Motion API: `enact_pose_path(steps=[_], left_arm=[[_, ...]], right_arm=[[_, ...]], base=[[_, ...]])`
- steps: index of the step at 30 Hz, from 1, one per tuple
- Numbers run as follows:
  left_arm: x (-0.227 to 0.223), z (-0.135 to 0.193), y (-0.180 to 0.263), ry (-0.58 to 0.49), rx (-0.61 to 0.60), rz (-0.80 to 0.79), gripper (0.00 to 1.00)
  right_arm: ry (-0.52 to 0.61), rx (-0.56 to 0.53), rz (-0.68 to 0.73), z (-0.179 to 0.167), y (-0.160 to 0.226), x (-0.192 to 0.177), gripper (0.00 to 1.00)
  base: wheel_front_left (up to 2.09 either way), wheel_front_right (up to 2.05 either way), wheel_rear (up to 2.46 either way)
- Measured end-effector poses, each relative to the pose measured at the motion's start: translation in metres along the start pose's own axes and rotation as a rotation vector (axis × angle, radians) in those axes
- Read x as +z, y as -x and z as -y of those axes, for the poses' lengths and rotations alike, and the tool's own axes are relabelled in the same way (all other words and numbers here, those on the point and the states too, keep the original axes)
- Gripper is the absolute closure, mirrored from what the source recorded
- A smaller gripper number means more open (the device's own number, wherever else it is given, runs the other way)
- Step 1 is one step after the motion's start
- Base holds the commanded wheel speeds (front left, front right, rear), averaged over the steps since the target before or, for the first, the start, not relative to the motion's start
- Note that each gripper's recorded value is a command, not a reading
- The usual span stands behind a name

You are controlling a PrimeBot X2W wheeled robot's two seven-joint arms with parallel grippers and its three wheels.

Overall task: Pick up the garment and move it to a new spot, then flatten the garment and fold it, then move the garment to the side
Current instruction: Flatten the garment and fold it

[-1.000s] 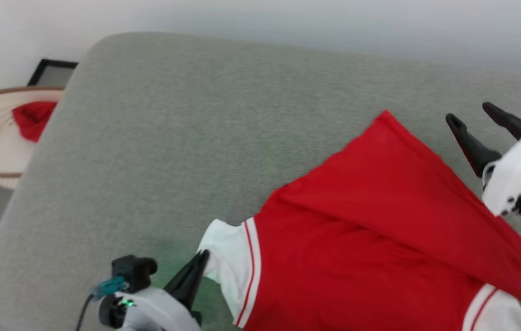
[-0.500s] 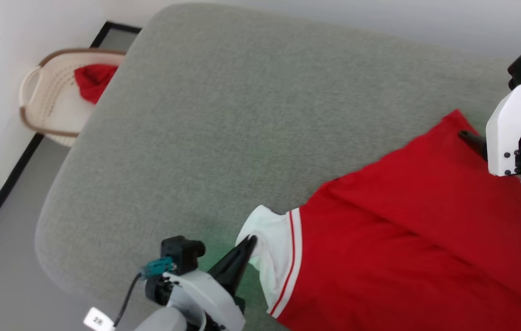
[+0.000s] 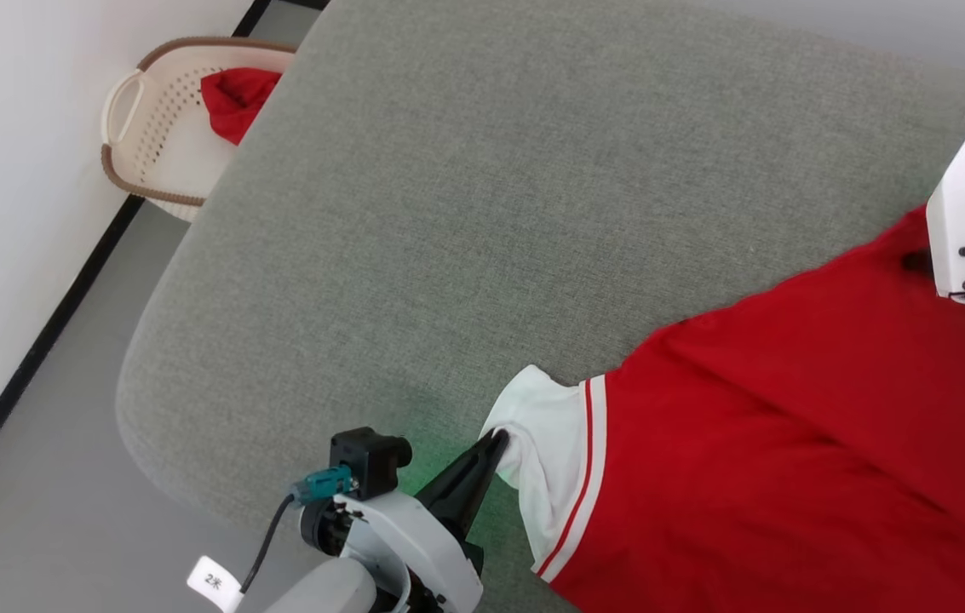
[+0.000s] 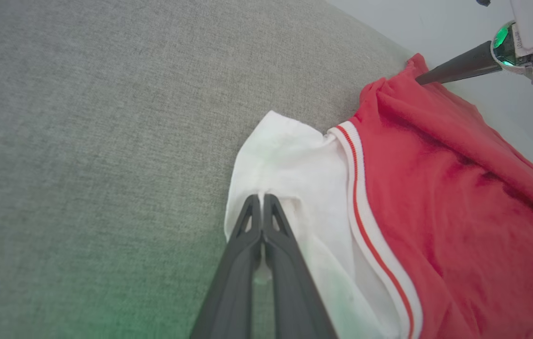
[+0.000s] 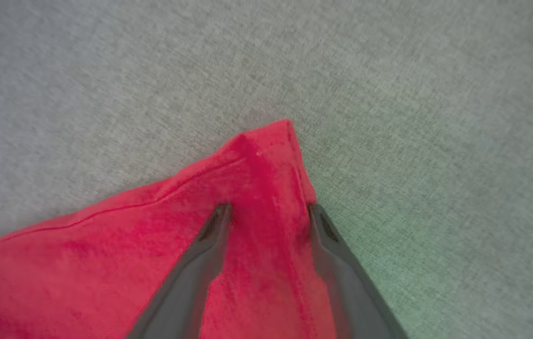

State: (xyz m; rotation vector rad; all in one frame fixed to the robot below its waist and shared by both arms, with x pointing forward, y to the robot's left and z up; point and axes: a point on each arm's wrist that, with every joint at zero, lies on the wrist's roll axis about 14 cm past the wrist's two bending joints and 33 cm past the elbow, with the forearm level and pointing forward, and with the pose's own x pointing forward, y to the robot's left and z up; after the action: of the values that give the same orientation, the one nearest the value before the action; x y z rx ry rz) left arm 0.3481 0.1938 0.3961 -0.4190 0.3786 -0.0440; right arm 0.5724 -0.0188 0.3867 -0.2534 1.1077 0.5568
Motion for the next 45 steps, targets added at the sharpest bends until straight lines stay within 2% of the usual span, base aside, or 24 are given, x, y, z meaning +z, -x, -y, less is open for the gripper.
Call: enact_pose_path(steps=[10, 18, 24, 29, 33, 40, 45], left_arm=[[0.003, -0.003, 0.001, 0.006, -0.004, 0.003, 1.0], [0.041, -0.005, -0.003, -0.051, -0.066, -0.015, 1.0], [0.116, 0.001, -0.01, -0.238, -0.134, 0.007, 1.0], [0.202, 0.031, -0.014, -0.402, -0.191, 0.099, 1.0], [0.262, 0.048, -0.015, -0.502, -0.182, 0.17, 1.0], [0.347, 0.091, -0.019, -0.593, -0.176, 0.304, 1.0], [0.397, 0.128, -0.018, -0.538, -0.201, 0.419, 1.0]], right_arm=[[-0.02, -0.006, -0.003, 0.0, 0.01, 0.005, 1.0], [-0.071, 0.037, 0.167, -0.004, 0.048, 0.037, 1.0], [-0.062, 0.041, 0.345, -0.006, 0.096, 0.071, 1.0], [-0.039, 0.012, 0.562, 0.0, 0.153, 0.105, 1.0], [-0.024, -0.026, 0.728, 0.006, 0.201, 0.125, 1.0], [-0.015, -0.121, 0.927, 0.024, 0.275, 0.138, 1.0], [-0.015, -0.187, 1.071, 0.034, 0.328, 0.145, 1.0]], base=[[0.0, 0.0, 0.0], [0.0, 0.0, 0.0], [0.0, 0.0, 0.0], [0.0, 0.0, 0.0], [0.0, 0.0, 0.0], [0.0, 0.0, 0.0], [0.0, 0.0, 0.0]])
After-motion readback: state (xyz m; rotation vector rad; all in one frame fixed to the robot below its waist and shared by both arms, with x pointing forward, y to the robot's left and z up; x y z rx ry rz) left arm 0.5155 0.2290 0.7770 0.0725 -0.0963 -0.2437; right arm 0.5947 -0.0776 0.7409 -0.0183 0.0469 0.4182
